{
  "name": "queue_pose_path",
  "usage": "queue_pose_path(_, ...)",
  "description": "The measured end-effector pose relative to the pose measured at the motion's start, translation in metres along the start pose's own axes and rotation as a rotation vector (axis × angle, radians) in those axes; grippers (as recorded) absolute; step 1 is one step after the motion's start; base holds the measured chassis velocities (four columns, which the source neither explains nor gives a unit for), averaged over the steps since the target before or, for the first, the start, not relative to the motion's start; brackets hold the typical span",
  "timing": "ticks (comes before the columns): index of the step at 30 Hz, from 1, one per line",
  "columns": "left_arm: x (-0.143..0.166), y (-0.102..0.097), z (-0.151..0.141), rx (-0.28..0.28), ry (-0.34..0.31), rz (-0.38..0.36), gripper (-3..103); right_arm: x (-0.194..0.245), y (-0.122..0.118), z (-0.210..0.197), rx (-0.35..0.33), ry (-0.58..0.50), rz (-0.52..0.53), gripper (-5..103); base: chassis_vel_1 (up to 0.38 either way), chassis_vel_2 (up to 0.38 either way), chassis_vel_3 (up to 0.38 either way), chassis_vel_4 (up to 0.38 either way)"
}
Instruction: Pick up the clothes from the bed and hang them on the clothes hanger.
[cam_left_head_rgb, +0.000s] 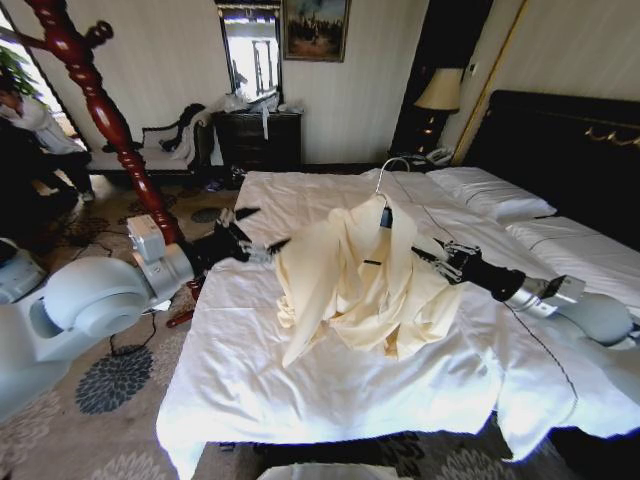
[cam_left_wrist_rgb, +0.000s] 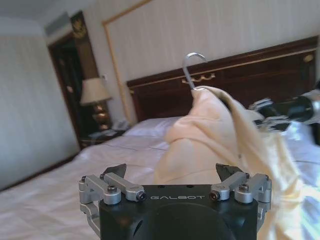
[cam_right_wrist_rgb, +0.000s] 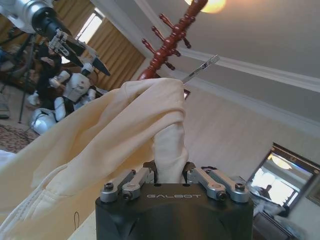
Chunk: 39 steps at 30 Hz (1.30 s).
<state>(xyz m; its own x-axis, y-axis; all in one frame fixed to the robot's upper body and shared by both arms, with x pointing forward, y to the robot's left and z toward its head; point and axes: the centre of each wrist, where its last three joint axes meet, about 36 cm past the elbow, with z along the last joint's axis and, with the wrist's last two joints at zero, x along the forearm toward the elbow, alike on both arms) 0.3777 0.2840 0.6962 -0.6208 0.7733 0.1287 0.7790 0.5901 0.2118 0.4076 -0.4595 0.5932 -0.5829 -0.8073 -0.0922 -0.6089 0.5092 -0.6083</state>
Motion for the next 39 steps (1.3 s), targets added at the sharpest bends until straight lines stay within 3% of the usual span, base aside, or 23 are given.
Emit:
queue_pose_path(15,-0.003,-0.024,0.017,0.065,0.114,0.109,101,-0.033,0.013,-0.033,0.094,-0.087,-0.187,22,0.000,0.000,0.000,0.000)
queue_pose_path(16,-0.004,-0.026,0.019,0.069,0.128,0.122,96,-0.034,0.012,-0.035,0.101,-0.087,-0.194,22,0.000,0.000,0.000,0.000)
queue_pose_path(18,-0.004,-0.027,0.020,0.070,0.132,0.126,96,-0.035,0.012,-0.036,0.104,-0.087,-0.196,22,0.000,0.000,0.000,0.000)
queue_pose_path(25,-0.005,-0.034,0.023,0.066,0.160,0.186,64,-0.037,0.015,-0.040,0.114,-0.096,-0.202,21,0.000,0.000,0.000,0.000)
queue_pose_path(27,-0.004,-0.034,0.023,0.065,0.162,0.189,64,-0.038,0.016,-0.040,0.115,-0.098,-0.205,21,0.000,0.000,0.000,0.000)
queue_pose_path(28,-0.004,-0.034,0.023,0.063,0.166,0.191,53,-0.038,0.017,-0.041,0.119,-0.100,-0.210,21,0.000,0.000,0.000,0.000)
queue_pose_path(30,-0.004,-0.033,0.023,0.062,0.167,0.192,53,-0.039,0.017,-0.042,0.122,-0.102,-0.212,21,0.000,0.000,0.000,0.000)
queue_pose_path(31,-0.004,-0.033,0.023,0.062,0.167,0.194,42,-0.040,0.018,-0.043,0.124,-0.107,-0.214,21,0.000,0.000,0.000,0.000)
queue_pose_path(32,-0.004,-0.033,0.023,0.061,0.168,0.197,42,-0.040,0.019,-0.044,0.125,-0.110,-0.213,21,0.000,0.000,0.000,0.000)
queue_pose_path(35,-0.004,-0.031,0.025,0.054,0.168,0.204,26,-0.041,0.020,-0.046,0.127,-0.119,-0.199,21,0.000,0.000,0.000,0.000)
queue_pose_path(39,-0.004,-0.027,0.027,0.030,0.159,0.219,20,-0.042,0.020,-0.048,0.130,-0.127,-0.180,21,0.000,0.000,0.000,0.000)
